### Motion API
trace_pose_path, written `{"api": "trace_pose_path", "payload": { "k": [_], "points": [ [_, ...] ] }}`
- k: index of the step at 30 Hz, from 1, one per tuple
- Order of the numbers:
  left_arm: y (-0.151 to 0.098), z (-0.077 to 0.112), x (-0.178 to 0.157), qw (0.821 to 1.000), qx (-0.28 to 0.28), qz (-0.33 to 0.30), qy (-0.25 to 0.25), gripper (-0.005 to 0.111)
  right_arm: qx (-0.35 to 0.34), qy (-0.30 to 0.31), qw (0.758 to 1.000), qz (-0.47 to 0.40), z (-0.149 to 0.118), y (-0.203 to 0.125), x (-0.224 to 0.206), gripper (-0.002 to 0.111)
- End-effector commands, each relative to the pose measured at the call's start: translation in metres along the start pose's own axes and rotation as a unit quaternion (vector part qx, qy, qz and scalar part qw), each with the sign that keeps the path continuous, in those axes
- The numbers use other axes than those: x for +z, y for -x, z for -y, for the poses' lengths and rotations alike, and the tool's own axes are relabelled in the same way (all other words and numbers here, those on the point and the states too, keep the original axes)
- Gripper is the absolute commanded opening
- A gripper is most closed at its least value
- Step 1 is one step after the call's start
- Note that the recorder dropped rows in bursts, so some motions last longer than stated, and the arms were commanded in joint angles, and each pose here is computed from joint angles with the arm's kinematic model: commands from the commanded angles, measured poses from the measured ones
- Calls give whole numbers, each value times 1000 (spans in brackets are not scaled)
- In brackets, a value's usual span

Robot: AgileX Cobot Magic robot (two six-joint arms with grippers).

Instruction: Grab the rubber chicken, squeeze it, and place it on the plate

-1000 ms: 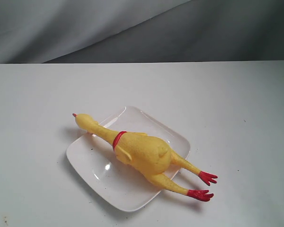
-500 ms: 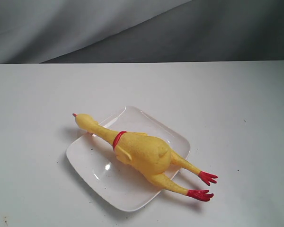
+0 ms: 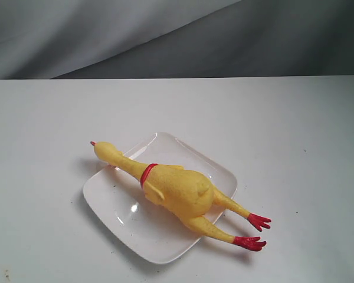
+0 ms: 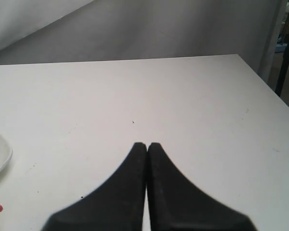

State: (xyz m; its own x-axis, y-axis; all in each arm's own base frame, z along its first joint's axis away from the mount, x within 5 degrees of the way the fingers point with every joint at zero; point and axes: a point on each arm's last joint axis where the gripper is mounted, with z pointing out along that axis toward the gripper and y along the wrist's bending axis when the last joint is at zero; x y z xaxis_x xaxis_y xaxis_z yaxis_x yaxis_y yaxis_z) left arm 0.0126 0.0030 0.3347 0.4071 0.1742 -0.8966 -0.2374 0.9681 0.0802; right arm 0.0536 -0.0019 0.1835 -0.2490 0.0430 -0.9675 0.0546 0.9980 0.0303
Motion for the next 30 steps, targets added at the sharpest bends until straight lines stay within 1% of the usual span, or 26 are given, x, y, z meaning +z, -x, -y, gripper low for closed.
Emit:
{"api": "trace_pose_path", "payload": {
  "k": [1, 5, 7, 10, 13, 14, 17, 19, 22, 27, 28, 30],
  "points": [
    [-6, 0, 0, 1000, 6, -23, 0, 1, -4, -5, 1000, 0, 1, -1, 0, 0],
    [-7, 0, 0, 1000, 9, -29, 0, 1, -4, -5, 1000, 0, 1, -1, 0, 0],
    [-10, 0, 0, 999, 9, -45, 0, 1, -4, -5, 1000, 0, 1, -1, 0, 0],
    [-20, 0, -2, 995, -3, -100, 1, 1, -4, -5, 1000, 0, 1, -1, 0, 0],
    [-33, 0, -5, 985, -10, -172, 4, 1, -4, -5, 1000, 0, 1, -1, 0, 0],
    [-38, 0, -6, 983, -11, -184, 4, 1, -4, -5, 1000, 0, 1, -1, 0, 0],
    [-56, 2, -6, 981, -18, -195, 2, 1, -4, -5, 1000, 0, 1, -1, 0, 0],
    [-74, 4, -6, 979, -32, -203, 1, 1, -4, -5, 1000, 0, 1, -1, 0, 0],
    [-102, 7, -10, 972, -58, -228, 4, 1, -4, -5, 1000, 0, 1, -1, 0, 0],
    [-139, 11, -21, 960, -70, -272, 3, 1, -4, -5, 1000, 0, 1, -1, 0, 0],
    [-144, 12, -22, 957, -72, -280, 3, 1, -4, -5, 1000, 0, 1, -1, 0, 0],
    [-144, 12, -22, 957, -80, -280, 5, 1, -4, -5, 1000, 0, 1, -1, 0, 0]
  ]
}}
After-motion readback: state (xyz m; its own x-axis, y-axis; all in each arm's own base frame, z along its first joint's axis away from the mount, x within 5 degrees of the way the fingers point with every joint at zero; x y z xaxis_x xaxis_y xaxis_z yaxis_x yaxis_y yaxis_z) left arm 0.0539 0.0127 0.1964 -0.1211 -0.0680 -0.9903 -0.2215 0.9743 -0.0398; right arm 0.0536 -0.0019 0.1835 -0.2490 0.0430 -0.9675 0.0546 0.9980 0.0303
